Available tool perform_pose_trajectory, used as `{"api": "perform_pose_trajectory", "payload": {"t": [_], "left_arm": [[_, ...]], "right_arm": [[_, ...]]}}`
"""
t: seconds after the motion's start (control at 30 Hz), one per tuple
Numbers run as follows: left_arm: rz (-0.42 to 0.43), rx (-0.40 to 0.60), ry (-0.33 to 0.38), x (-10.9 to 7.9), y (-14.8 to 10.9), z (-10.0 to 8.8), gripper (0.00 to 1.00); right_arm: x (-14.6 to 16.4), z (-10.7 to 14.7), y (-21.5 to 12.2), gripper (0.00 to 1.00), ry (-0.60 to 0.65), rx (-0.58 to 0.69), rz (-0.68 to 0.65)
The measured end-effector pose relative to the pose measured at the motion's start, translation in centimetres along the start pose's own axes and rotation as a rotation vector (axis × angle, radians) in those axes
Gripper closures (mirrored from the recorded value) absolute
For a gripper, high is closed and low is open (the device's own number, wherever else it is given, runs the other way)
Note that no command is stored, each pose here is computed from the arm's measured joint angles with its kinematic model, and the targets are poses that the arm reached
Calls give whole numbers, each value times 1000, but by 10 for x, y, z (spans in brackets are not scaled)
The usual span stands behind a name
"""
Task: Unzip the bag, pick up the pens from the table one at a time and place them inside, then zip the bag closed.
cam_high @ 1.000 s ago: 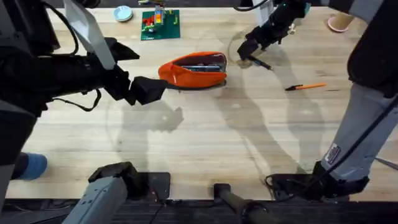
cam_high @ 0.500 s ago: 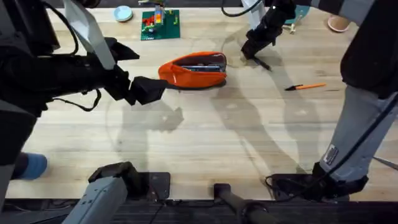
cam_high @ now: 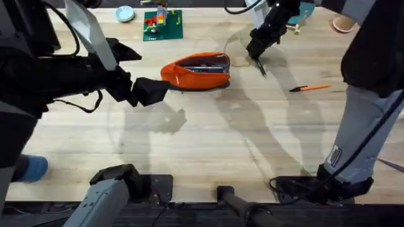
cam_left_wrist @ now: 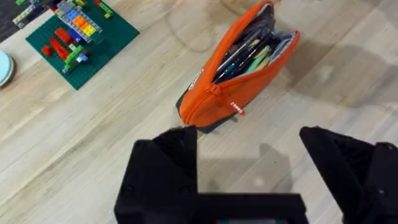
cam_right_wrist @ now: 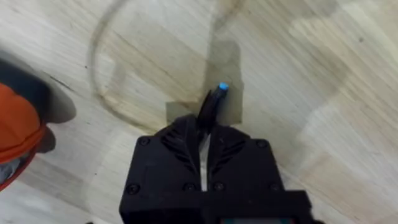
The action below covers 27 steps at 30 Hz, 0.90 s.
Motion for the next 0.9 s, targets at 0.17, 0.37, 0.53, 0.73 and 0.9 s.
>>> {"api": "perform_pose_trajectory", "payload": {"t": [0.17, 0.37, 0.53, 0.73, 0.9], "left_arm": [[0, 0, 0, 0, 0, 0, 7], [0, 0, 0, 0, 0, 0, 8], [0, 0, 0, 0, 0, 0, 7], [0, 0, 0, 0, 0, 0, 7], [0, 0, 0, 0, 0, 0, 7]], "right_arm": [[4, -12, -21, 970, -39, -33, -24], [30, -30, -58, 968, -163, -99, -130], [56, -38, -90, 968, -280, -157, -225], [80, -41, -127, 968, -388, -230, -334], [94, -30, -135, 968, -453, -221, -434]]}}
Point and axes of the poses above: each hand's point on the last joint's axis, 136 mm out from that joint toward the fingers, its own y axis out along the fingers, its own x axis along the line the jaws close on, z = x × y, the point moved 3 cm from there along -y, back along the fingers, and after that the axes turned 13 degrees about y, right-handed, at the moved point
